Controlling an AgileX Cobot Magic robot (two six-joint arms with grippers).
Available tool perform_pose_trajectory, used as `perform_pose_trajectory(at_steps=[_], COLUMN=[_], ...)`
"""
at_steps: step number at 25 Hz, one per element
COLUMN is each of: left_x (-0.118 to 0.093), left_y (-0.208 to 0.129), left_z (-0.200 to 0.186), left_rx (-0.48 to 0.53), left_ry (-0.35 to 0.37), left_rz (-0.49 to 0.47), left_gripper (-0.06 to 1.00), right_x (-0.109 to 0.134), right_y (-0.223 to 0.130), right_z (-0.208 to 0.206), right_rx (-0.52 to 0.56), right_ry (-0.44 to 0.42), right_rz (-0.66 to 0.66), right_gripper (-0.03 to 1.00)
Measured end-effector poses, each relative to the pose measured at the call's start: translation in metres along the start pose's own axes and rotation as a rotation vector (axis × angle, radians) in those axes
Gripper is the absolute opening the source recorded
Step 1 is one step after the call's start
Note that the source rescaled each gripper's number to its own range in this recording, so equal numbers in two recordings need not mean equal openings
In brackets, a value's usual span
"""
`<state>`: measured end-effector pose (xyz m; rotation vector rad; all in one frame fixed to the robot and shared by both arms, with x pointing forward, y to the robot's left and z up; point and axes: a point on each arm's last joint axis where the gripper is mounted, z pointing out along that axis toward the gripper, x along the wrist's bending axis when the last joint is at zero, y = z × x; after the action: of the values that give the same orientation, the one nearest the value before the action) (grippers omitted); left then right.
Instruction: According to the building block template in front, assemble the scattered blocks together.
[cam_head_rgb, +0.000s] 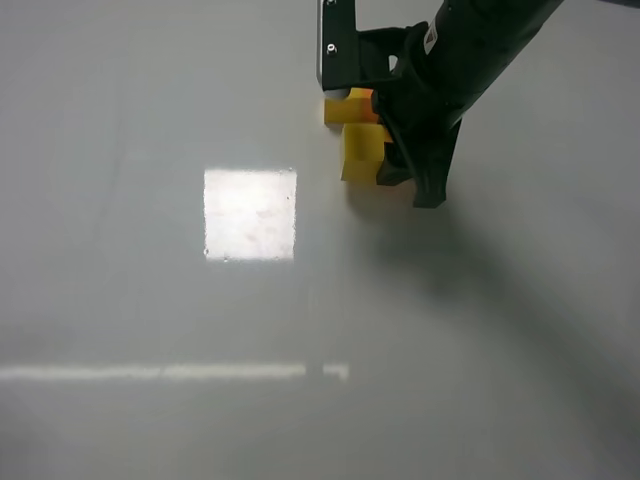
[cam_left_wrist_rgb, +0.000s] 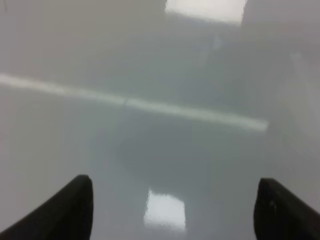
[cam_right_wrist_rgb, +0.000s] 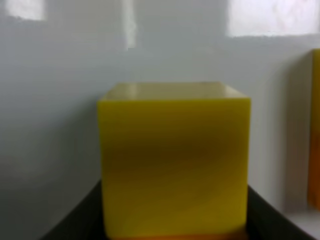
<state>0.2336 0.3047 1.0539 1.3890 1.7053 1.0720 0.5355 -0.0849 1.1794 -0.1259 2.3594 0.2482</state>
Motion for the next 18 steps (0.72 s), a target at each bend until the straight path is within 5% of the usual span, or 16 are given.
perform_pose_trajectory(at_steps=[18], left_x=[0.000], left_y=[0.000], left_z=[0.000], left_rx=[0.000], left_ry=[0.000], left_rz=[0.000], left_gripper=[0.77], right_x=[0.004], right_y=[0.007], right_z=[0.020], right_rx=[-0.035], right_ry=[0.028], right_rz=[-0.005], right_gripper=[0.02])
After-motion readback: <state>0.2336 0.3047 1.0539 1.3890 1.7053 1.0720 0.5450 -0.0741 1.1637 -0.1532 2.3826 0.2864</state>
